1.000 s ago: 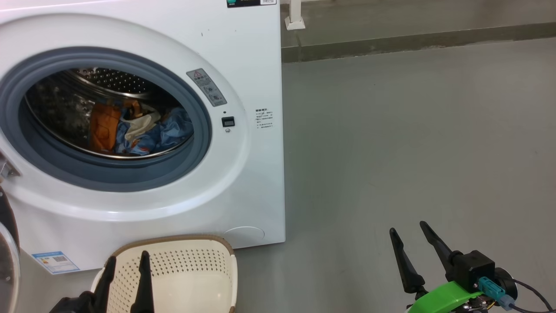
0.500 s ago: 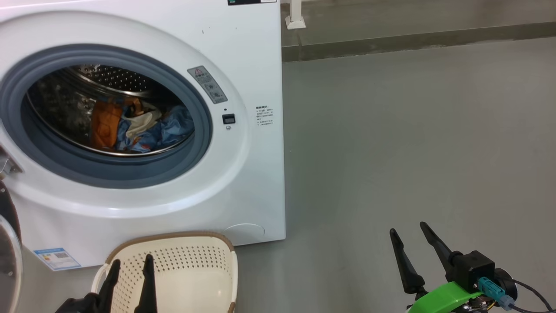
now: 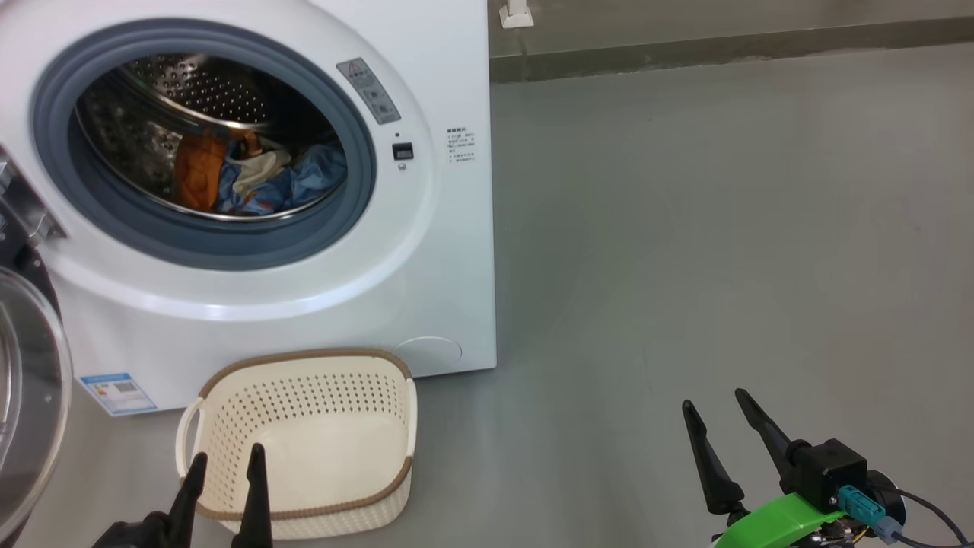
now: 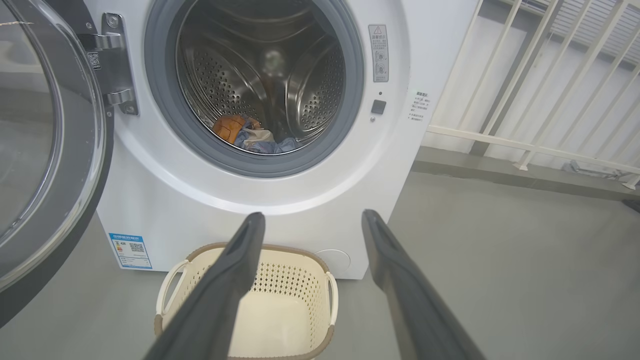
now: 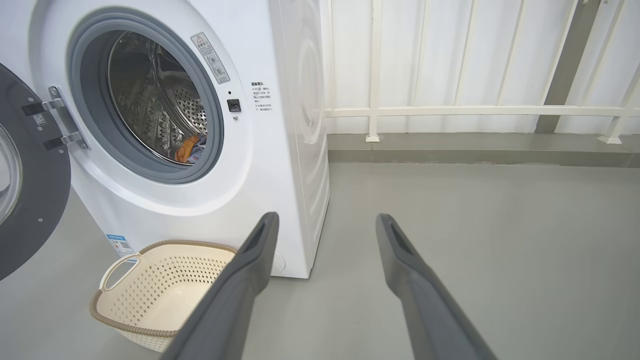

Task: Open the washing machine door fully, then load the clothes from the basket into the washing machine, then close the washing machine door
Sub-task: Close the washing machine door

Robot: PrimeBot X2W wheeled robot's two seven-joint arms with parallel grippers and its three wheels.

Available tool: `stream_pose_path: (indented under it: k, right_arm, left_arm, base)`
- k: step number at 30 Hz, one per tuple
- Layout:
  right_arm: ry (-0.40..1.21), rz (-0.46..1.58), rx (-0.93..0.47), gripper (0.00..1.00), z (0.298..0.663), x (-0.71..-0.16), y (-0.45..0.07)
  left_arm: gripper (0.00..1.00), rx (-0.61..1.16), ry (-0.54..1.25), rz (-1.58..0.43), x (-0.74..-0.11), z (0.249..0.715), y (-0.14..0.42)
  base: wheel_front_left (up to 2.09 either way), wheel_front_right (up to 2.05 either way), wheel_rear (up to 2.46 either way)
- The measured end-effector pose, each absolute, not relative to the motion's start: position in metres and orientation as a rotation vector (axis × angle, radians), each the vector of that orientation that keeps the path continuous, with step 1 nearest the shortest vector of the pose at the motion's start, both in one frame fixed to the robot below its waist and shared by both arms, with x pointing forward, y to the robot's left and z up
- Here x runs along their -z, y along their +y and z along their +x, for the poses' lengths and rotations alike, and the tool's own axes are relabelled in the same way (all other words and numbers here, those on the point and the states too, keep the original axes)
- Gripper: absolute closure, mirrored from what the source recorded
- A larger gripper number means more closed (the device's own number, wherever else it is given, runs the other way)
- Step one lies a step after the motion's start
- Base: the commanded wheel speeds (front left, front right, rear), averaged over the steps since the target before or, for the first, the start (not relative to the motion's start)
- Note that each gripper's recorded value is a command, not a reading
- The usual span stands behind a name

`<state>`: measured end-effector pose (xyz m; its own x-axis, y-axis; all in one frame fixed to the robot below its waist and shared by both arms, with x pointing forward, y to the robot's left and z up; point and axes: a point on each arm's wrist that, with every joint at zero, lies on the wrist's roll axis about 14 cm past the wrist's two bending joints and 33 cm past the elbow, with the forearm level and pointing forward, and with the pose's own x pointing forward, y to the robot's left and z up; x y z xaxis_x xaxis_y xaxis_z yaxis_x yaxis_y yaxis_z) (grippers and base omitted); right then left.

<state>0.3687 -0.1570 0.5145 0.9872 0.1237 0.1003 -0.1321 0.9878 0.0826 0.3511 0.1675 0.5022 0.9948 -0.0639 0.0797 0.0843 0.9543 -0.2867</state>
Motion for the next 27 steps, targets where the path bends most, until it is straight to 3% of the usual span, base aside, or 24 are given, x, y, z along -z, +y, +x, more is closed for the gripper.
stream_pose_path:
  k: [8,27]
  right_arm:
    - [-0.092,0.089,-0.131,0.00,0.3692,-0.5136,-0.1559]
    - [-0.089,0.091,-0.133,0.00,0.3675,-0.5126,-0.1555]
  left_arm:
    - [0.00,0.073,-0.075,-0.285,-0.5035,0.3512,0.1686]
    - [0.00,0.079,-0.077,-0.279,-0.5045,0.3521,0.1670]
  base:
    - [-0.70,0.70,0.00]
    - [0.00,0.00,0.00]
